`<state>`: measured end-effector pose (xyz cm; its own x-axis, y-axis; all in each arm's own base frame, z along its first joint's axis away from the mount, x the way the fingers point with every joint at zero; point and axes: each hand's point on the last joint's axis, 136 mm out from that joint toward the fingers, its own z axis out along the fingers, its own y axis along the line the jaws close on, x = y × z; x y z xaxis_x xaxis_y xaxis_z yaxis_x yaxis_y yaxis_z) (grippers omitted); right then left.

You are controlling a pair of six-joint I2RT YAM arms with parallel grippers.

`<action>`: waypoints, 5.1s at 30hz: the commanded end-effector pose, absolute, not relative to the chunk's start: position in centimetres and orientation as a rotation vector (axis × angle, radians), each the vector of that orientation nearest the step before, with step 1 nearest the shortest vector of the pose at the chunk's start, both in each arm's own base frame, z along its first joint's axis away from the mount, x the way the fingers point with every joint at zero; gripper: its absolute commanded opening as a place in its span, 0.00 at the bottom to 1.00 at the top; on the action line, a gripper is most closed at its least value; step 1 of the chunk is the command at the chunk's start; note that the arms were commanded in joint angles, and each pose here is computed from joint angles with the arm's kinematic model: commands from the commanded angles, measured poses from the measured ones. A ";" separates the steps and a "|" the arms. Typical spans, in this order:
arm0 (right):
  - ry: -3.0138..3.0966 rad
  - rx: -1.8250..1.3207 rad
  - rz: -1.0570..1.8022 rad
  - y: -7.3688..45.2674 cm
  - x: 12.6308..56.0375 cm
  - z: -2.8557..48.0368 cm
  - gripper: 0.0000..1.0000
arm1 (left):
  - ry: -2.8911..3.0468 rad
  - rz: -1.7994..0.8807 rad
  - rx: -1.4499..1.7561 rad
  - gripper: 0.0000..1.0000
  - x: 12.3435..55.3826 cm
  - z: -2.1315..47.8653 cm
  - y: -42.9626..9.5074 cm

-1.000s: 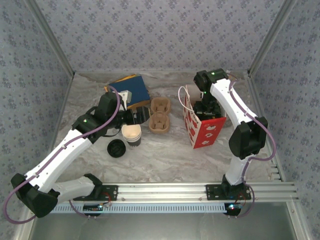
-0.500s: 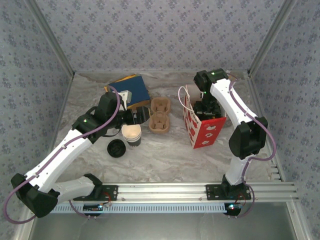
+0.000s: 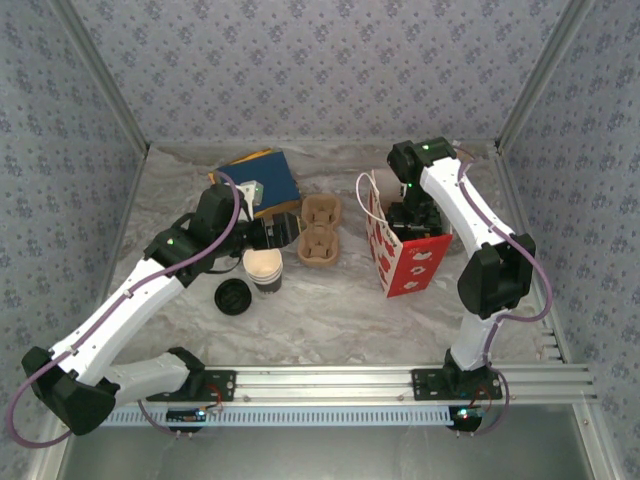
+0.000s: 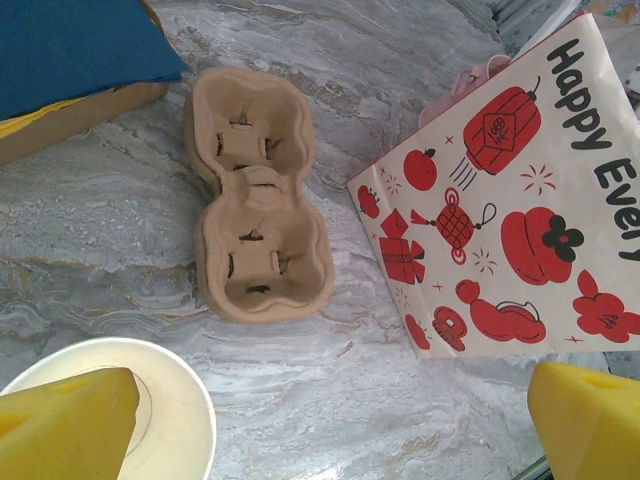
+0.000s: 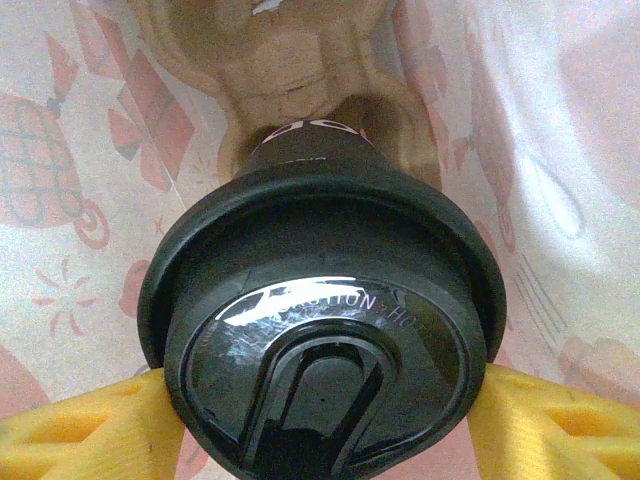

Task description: Pack the takeout coffee

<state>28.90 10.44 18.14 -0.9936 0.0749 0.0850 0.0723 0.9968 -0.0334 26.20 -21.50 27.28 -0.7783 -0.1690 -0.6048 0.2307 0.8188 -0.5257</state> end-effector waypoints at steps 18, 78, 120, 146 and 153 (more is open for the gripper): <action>-3.058 -0.117 0.072 10.0 27.6 19.0 0.72 | 2.308 -0.820 0.042 1.00 25.9 28.2 -21.5; -3.047 -0.122 0.065 9.8 27.8 18.3 0.72 | 2.311 -0.813 0.049 1.00 26.3 28.1 -21.8; -3.039 -0.110 0.065 9.9 28.4 16.8 0.72 | 2.320 -0.811 0.041 1.00 26.2 28.0 -21.7; -3.032 -0.111 0.060 10.1 28.5 15.7 0.72 | 2.321 -0.812 0.038 1.00 26.1 28.0 -21.7; -3.025 -0.109 0.062 10.1 28.6 15.1 0.72 | 2.321 -0.815 0.043 1.00 26.0 28.1 -21.7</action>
